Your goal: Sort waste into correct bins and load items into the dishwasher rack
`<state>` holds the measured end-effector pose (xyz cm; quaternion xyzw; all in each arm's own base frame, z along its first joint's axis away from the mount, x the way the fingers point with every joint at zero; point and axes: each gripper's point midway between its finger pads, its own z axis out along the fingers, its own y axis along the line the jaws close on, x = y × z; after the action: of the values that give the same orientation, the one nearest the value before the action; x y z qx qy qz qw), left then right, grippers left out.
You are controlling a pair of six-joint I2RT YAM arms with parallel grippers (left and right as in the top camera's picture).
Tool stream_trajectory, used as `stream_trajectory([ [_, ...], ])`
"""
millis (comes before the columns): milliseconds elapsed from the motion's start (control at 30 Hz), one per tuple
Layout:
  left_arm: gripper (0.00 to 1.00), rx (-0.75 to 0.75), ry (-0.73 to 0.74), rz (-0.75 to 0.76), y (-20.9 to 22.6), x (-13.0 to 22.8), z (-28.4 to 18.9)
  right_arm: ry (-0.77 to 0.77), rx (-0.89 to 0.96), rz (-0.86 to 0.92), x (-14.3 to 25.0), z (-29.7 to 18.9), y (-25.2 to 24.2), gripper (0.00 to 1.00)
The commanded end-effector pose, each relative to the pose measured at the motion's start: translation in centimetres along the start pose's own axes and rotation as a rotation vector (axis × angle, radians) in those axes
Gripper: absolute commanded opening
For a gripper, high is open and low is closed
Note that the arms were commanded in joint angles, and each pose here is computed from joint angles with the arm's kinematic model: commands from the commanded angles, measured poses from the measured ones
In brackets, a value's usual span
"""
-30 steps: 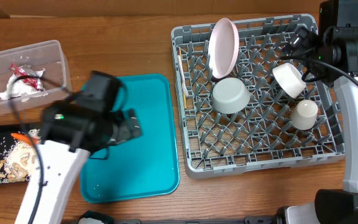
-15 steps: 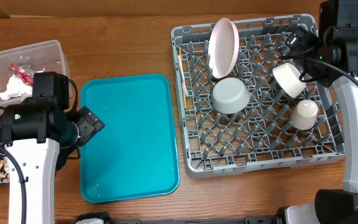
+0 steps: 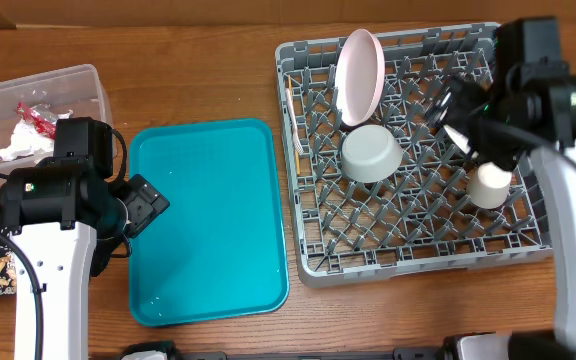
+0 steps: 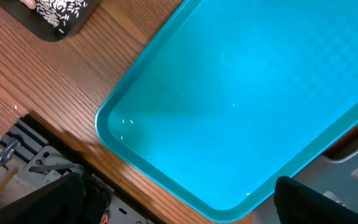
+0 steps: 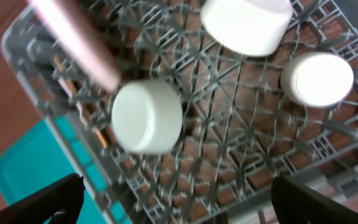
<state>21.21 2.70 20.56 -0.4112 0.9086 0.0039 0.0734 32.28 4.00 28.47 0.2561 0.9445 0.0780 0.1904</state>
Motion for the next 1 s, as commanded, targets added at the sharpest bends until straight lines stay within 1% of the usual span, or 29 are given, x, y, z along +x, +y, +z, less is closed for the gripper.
stream_trajectory([
  [0,1.00,0.005,0.001,-0.025,0.1,0.1,-0.1,-0.128,0.031,-0.021,1.4,-3.4,-0.4,1.00],
  [67,1.00,0.005,0.000,-0.025,0.1,0.1,-0.1,-0.126,0.011,-0.073,4.0,-4.0,0.5,1.00],
  [133,1.00,0.005,0.000,-0.025,0.1,0.1,-0.1,-0.089,0.001,-0.120,6.4,-4.1,0.8,1.00],
  [267,1.00,0.005,0.001,-0.025,0.1,0.1,-0.1,-0.030,0.025,-0.195,8.8,-4.1,0.7,1.00],
  [467,1.00,0.005,0.000,-0.025,0.1,0.1,-0.1,-0.028,0.028,-0.209,8.9,-4.1,0.7,1.00],
  [567,1.00,0.005,0.000,-0.025,0.1,0.1,-0.1,-0.027,0.029,-0.256,9.0,-4.1,0.7,1.00],
  [767,1.00,0.005,0.000,-0.025,0.1,0.1,-0.1,-0.036,0.020,-0.255,8.7,-4.0,1.0,1.00],
  [967,1.00,0.005,0.000,-0.025,0.1,0.1,-0.1,-0.125,-0.091,-0.309,6.6,-2.6,3.1,1.00],
])
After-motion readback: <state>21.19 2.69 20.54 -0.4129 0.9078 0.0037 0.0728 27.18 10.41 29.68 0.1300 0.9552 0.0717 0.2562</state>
